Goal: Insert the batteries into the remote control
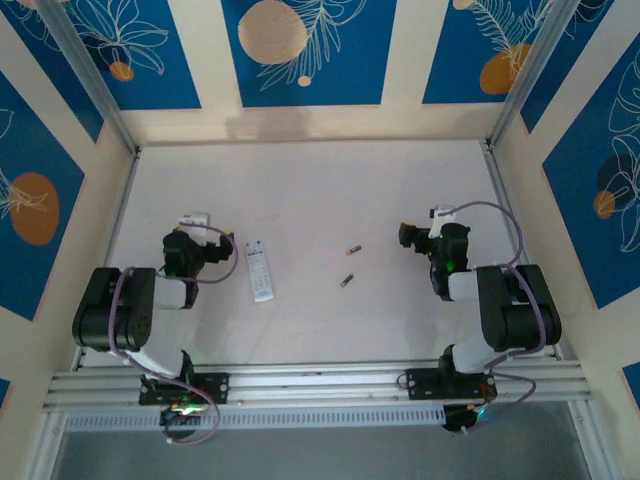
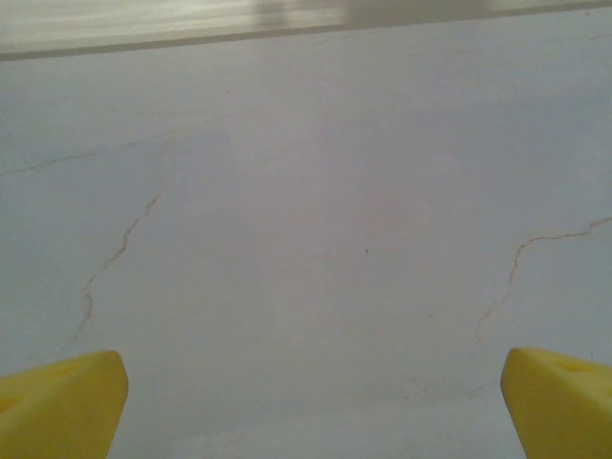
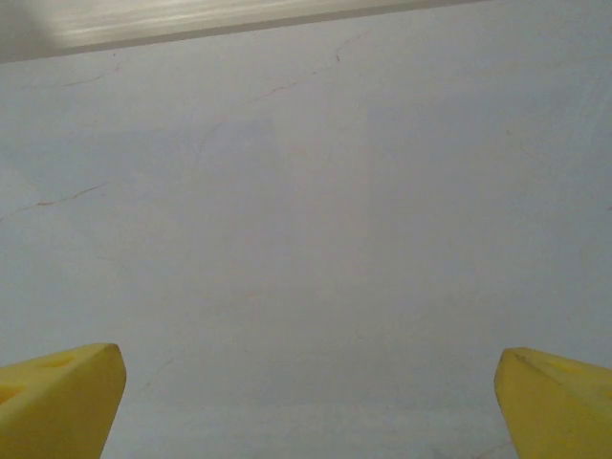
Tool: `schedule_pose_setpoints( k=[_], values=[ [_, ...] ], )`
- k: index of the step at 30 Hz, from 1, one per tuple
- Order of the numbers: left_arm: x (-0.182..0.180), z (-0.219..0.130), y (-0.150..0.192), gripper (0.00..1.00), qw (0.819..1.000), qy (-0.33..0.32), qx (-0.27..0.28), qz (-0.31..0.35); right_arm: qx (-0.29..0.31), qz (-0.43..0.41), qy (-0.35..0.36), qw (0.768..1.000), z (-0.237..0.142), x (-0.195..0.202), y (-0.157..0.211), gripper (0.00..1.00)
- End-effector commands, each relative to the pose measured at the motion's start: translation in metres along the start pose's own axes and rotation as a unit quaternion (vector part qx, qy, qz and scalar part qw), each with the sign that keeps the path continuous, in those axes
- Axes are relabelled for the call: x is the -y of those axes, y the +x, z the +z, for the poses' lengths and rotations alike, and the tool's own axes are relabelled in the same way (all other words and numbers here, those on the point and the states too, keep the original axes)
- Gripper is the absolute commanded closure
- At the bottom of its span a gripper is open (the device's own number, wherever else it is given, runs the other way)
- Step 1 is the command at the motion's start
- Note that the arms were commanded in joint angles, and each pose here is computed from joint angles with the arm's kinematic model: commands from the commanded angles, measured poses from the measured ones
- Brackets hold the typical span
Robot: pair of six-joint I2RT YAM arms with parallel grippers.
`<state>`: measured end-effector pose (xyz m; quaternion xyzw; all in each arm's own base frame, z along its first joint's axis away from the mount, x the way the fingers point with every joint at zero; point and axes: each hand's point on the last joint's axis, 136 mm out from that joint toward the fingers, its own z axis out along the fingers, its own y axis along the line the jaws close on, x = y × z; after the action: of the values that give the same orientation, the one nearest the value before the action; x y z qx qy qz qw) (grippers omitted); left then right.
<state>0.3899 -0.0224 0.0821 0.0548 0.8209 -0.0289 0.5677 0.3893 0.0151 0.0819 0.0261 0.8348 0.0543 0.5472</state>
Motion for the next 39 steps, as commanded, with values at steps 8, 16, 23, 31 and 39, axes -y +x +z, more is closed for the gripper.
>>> schedule_pose_setpoints(
  k=[8, 16, 23, 31, 39],
  values=[
    [0.005, 0.002, -0.01, 0.0, 1.0, 0.013, 0.011, 0.005, 0.014, -0.011, -0.014, 1.0, 0.003, -0.005, -0.013, 0.01],
    [0.005, 0.002, -0.011, 0.0, 1.0, 0.013, 0.012, 0.005, 0.014, -0.011, -0.02, 1.0, 0.003, -0.006, -0.014, 0.01],
    [0.006, -0.007, -0.019, 0.0, 0.999, 0.011, 0.033, 0.009, 0.013, -0.011, -0.02, 1.0, -0.006, -0.009, -0.027, 0.01],
    [-0.009, -0.064, -0.083, 0.01, 0.993, -0.105, 0.042, -0.043, -0.037, 0.17, 0.021, 0.985, -0.088, -0.015, -0.07, 0.01],
    [0.045, -0.089, -0.077, 0.22, 0.951, -0.052, -0.195, -0.233, -0.172, 0.141, -0.152, 0.963, -0.139, -0.146, -0.055, 0.01]
  ],
)
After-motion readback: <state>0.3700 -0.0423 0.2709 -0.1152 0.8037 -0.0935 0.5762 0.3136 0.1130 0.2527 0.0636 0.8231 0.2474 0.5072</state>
